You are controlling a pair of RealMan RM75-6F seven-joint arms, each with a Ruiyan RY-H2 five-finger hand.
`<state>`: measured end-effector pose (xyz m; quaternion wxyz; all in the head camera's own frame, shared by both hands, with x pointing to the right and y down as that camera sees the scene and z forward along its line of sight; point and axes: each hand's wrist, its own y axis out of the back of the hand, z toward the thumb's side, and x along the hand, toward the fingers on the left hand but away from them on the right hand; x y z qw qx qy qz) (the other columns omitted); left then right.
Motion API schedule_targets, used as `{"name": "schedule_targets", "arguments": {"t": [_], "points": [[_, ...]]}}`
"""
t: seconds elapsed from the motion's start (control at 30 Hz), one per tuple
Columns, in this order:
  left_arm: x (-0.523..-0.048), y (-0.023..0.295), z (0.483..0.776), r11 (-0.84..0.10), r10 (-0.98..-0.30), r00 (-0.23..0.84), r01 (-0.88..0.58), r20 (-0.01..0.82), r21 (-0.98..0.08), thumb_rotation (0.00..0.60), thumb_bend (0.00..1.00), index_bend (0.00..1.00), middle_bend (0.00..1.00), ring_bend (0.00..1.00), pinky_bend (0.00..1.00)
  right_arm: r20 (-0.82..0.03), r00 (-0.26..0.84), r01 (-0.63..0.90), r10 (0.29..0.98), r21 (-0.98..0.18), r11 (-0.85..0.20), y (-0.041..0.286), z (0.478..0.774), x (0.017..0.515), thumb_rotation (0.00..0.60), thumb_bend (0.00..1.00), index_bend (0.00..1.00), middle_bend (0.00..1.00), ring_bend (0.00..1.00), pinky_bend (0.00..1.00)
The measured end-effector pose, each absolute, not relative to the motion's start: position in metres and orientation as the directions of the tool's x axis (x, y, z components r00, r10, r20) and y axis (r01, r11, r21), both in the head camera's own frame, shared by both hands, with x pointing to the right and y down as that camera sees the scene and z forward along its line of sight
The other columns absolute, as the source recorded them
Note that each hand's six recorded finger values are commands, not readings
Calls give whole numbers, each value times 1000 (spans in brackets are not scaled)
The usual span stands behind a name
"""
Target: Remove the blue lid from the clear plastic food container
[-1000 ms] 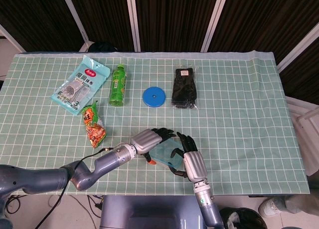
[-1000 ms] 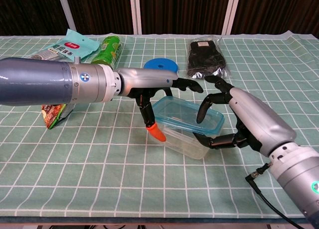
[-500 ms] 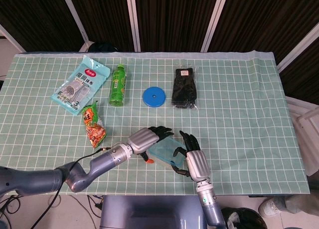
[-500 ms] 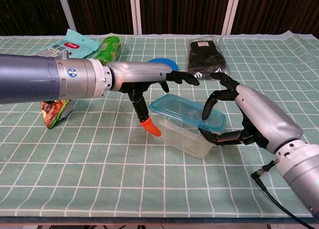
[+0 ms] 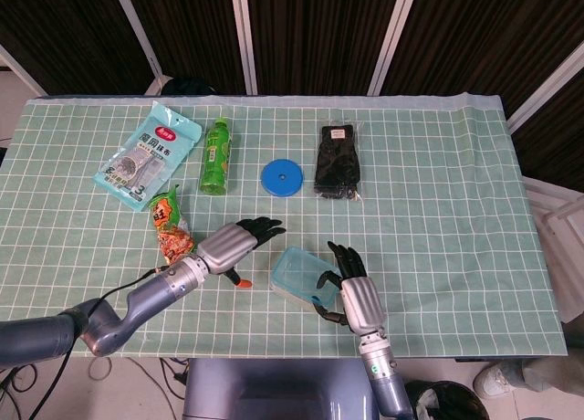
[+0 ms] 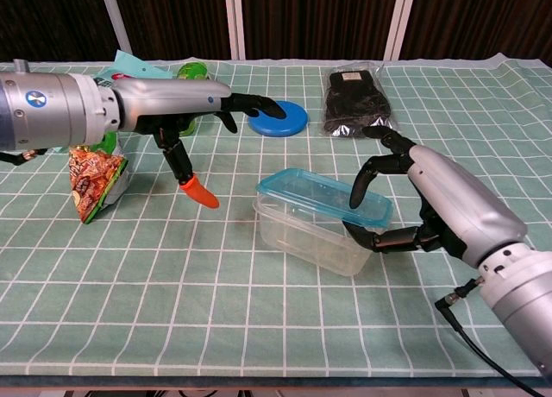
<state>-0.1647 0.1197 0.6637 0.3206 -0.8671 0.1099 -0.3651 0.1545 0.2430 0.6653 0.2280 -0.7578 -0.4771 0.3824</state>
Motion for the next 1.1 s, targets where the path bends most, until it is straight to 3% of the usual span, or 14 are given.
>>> {"name": "schedule_targets", "arguments": {"t": [0.77,1.1], "points": [[-196,107,652,-744,-504,682,-32,530,-667,600,0,0,0,13,160,-272,251,548,929,-751,-368,213,647,136,600,458,705,118,0,0],[-207,100,645,-728,-537,665,-56,519,-683,600,0,0,0,13,160,-219,212,533,952,-791,-300,179,639,142,600,461,708,121,0,0]]}}
